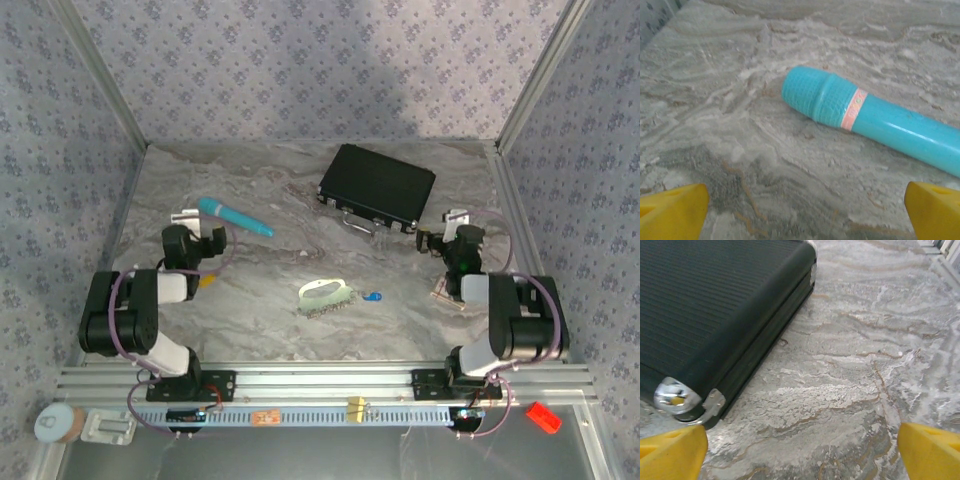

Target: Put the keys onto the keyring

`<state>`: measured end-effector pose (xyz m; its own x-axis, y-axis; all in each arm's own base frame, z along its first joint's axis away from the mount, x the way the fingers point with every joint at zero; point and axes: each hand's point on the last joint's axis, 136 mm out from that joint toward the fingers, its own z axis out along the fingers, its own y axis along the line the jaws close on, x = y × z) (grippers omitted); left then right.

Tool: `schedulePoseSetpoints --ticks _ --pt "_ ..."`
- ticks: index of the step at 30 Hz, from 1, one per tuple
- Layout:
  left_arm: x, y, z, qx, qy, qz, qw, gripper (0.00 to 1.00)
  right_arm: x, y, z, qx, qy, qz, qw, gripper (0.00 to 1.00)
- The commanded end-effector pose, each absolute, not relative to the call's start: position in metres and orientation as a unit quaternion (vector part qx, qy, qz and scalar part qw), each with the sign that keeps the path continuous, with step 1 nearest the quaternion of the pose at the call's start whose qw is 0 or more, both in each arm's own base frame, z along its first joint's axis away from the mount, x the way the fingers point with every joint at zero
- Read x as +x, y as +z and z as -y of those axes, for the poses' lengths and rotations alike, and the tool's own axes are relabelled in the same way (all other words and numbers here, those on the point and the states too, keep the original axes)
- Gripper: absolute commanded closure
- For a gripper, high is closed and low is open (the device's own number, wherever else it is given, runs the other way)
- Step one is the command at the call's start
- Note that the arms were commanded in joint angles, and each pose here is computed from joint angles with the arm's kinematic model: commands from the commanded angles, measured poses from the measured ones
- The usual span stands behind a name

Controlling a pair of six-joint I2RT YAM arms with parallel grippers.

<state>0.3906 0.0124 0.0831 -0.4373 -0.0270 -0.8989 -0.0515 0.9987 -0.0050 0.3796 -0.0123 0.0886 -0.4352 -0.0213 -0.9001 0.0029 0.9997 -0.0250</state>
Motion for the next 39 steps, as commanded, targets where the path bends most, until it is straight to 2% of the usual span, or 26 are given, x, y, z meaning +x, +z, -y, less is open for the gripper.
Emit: schedulePoseSetpoints --ticks 1,4,6,11,16,21,25,28,32,39 --pt "0.398 0.124 -0.007 -0.006 -0.001 -0.847 0.532 0.0 0.375 0.14 0.011 0.0 -0.009 -0.83 0.557 0.01" --pt "0.394 0.145 -0.008 -0.025 0.002 -0.84 0.542 0.0 0.356 0.174 0.005 0.016 0.01 -0.816 0.578 0.01" --pt "0.391 0.157 0.004 -0.024 -0.019 -0.832 0.555 0.01 0.344 0.184 -0.001 0.029 0.028 -0.824 0.565 0.01" --pt "0.377 0.169 0.072 0.039 -0.097 -0.837 0.536 0.05 0.308 0.189 -0.015 0.078 0.083 -0.847 0.52 0.01" --pt "0.342 0.148 0.132 0.081 -0.151 -0.872 0.458 0.1 0.276 0.174 -0.029 0.158 0.155 -0.869 0.442 0.08" --pt "0.292 0.112 0.166 0.061 -0.203 -0.918 0.336 0.2 0.251 0.157 -0.066 0.142 0.21 -0.897 0.361 0.2" --pt "0.238 0.085 0.187 0.077 -0.222 -0.94 0.247 0.31 0.238 0.152 -0.086 0.11 0.201 -0.914 0.335 0.2" --pt "0.207 0.074 0.186 0.073 -0.225 -0.948 0.214 0.35 0.234 0.149 -0.093 0.09 0.183 -0.923 0.326 0.2" --pt "0.179 0.064 0.199 0.07 -0.278 -0.94 0.186 0.39 0.235 0.145 -0.099 0.078 0.176 -0.927 0.323 0.2" --pt "0.167 0.056 0.222 0.093 -0.331 -0.925 0.161 0.46 0.235 0.146 -0.105 0.067 0.179 -0.927 0.323 0.21"
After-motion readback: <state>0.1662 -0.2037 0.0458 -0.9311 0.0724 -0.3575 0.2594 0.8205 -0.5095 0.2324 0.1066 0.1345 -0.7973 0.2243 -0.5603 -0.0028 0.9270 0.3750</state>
